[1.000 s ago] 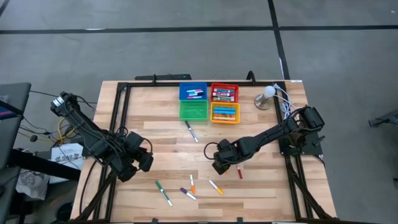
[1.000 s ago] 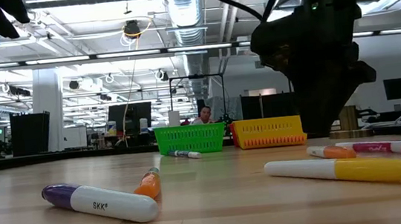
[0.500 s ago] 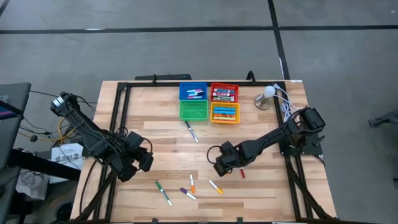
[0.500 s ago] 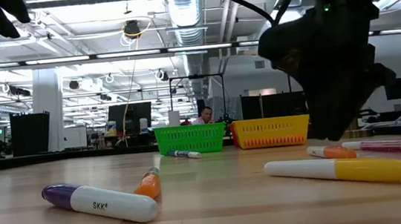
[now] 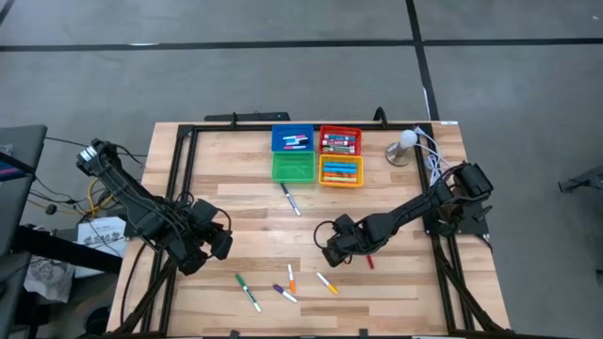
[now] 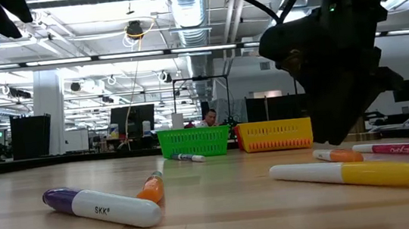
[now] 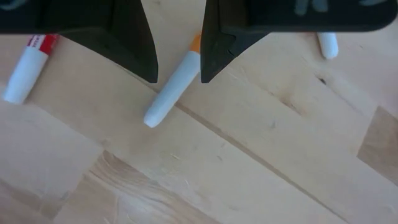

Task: Pick & Place Markers
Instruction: Put the right orange pen into the blue bin

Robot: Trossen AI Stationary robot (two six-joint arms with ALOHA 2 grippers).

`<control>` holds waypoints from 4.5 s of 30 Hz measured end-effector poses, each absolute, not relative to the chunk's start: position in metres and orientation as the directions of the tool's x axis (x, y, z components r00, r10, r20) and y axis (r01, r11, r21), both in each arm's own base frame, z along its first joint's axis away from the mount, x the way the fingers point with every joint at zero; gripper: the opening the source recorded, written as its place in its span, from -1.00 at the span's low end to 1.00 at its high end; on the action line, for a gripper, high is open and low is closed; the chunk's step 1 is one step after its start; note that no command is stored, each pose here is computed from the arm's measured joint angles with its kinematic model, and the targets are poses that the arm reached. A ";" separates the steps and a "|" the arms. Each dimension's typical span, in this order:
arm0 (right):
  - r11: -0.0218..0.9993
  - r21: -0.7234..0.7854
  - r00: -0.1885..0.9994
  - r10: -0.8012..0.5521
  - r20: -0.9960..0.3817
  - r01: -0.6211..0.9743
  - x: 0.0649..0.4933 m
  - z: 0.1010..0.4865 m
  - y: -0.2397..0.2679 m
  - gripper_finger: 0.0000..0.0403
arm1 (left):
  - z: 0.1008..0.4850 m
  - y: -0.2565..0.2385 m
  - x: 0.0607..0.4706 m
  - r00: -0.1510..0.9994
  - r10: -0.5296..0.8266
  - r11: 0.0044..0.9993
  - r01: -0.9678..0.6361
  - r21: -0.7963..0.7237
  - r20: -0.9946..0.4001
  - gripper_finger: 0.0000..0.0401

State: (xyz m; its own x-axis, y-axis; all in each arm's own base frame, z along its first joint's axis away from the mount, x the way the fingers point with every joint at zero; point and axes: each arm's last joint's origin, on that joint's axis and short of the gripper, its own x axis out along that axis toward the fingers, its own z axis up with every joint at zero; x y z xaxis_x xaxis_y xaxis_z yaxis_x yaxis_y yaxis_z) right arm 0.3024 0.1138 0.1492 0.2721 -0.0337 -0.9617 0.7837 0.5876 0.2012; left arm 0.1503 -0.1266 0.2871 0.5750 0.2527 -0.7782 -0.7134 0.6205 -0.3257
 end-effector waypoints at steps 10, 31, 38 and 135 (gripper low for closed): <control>0.581 0.211 0.281 -0.032 -0.959 0.786 0.303 0.149 0.114 -0.44 | 0.287 -0.127 0.151 0.581 0.248 0.618 -0.711 -0.335 -0.775 -0.17; 0.561 0.168 0.268 -0.100 -0.958 0.811 0.301 0.149 0.111 -0.44 | 0.288 -0.127 0.151 0.586 0.254 0.618 -0.710 -0.337 -0.769 -0.17; 0.556 0.192 0.285 -0.085 -0.955 0.809 0.302 0.149 0.114 -0.44 | 0.288 -0.127 0.151 0.587 0.253 0.618 -0.710 -0.339 -0.769 -0.17; 0.629 0.742 0.969 0.219 0.117 -0.232 0.384 0.286 0.029 -0.83 | 0.330 -0.122 0.228 0.910 0.268 0.645 -0.413 -0.643 -0.315 -0.16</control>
State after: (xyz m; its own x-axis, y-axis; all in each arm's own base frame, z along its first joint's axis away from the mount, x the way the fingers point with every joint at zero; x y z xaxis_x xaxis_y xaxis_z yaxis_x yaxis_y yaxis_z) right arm 0.3843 0.0293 0.2864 0.9686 0.2194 0.1173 -0.2324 0.6294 0.7415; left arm 0.2278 -0.1220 0.3296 0.9104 0.2677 -0.3154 -0.4125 0.6451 -0.6432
